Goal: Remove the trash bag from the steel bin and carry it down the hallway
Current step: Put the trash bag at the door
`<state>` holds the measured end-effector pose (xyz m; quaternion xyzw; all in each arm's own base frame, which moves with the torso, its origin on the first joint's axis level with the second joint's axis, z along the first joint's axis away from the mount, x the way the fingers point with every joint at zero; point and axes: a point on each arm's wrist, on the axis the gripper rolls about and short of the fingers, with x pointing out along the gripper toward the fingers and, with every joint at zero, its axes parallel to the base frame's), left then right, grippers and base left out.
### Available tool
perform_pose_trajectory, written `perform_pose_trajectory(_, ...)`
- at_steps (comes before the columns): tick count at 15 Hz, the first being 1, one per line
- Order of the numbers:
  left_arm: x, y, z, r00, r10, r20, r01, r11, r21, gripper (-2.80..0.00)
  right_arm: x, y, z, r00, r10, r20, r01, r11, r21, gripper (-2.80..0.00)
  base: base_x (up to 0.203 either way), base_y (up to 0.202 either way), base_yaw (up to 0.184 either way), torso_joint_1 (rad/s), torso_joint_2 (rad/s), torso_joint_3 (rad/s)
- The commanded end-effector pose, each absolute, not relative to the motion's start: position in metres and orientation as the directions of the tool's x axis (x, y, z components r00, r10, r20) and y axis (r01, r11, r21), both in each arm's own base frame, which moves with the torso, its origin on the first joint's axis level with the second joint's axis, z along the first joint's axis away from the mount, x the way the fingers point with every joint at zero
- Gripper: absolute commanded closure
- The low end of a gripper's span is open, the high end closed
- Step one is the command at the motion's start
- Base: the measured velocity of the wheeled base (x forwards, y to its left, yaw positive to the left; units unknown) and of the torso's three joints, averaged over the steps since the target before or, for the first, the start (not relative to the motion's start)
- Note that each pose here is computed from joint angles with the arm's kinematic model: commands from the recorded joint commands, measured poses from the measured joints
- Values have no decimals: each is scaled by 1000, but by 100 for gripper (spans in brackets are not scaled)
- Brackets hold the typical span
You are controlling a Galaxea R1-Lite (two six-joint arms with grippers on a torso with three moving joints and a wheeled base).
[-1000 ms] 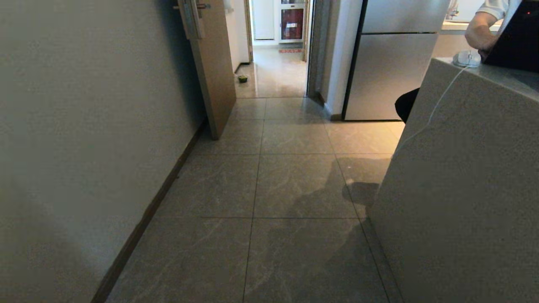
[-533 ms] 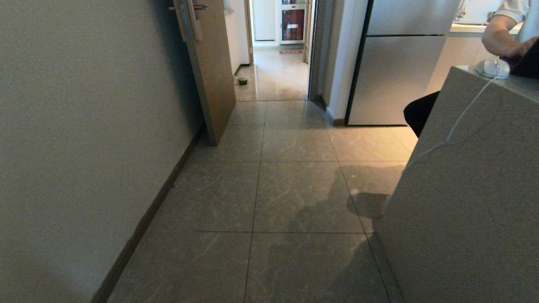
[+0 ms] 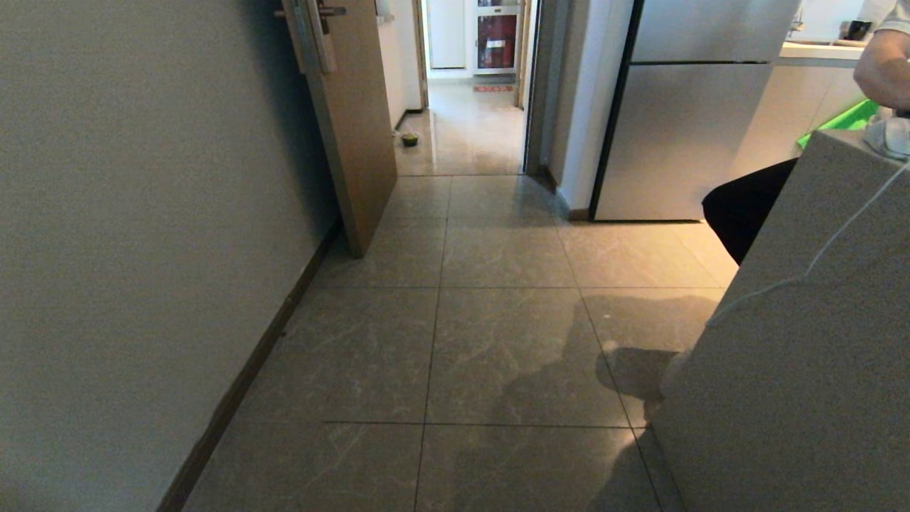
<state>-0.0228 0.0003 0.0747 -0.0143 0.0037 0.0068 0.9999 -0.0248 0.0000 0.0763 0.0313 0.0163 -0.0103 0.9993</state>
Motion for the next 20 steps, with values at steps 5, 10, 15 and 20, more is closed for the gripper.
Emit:
perform_pose_trajectory(5, -23, 0, 75, 1000, 14, -9, -14, 999, -29, 0, -25, 0, 76, 999, -20, -32, 22, 998, 62, 0, 191, 0, 2, 3, 3, 3)
perform_pose_trajectory(10, -23, 0, 75, 1000, 14, -9, -14, 999, -29, 0, -25, 0, 76, 999, -20, -32, 22, 998, 62, 0, 192, 0, 2, 2, 3, 4)
perform_pose_trajectory(15, -23, 0, 75, 1000, 14, -9, -14, 999, -29, 0, -25, 0, 76, 999, -20, -32, 22, 998, 62, 0, 192, 0, 2, 3, 2, 3)
perform_pose_trajectory(20, -23, 0, 75, 1000, 14, -9, -14, 999, -29, 0, -25, 0, 76, 999, -20, -32, 22, 998, 62, 0, 190, 0, 2, 3, 1, 4)
